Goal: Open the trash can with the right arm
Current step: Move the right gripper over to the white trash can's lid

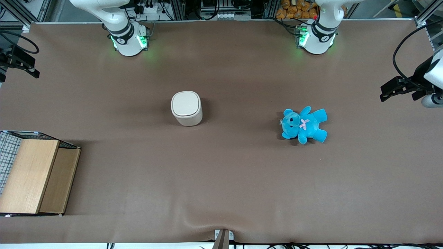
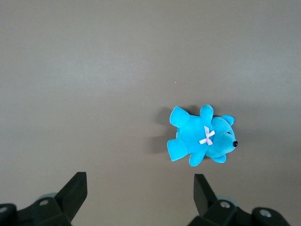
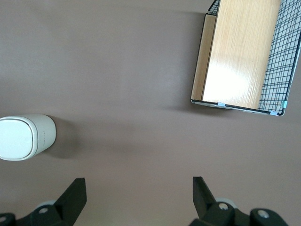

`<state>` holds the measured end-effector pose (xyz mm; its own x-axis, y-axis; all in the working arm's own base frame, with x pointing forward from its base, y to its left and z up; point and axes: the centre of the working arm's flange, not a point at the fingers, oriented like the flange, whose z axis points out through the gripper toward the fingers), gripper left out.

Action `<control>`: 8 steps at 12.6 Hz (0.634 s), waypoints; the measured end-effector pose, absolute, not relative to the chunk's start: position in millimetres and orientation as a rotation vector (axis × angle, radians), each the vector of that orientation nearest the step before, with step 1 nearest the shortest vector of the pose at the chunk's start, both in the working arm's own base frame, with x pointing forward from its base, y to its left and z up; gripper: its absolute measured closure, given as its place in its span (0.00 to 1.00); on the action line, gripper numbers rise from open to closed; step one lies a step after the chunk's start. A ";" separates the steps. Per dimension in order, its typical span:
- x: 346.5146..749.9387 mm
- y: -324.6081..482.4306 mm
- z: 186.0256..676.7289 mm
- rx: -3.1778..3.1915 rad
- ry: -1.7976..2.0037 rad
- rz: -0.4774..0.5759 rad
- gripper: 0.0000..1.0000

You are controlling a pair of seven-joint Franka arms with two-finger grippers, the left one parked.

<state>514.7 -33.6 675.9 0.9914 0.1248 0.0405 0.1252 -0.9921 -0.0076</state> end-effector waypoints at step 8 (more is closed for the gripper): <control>514.2 -22.9 673.0 -3.110 -0.195 -0.035 0.00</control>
<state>514.2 -22.9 673.0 0.9919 0.1246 0.0240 0.1252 -0.9919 -0.0236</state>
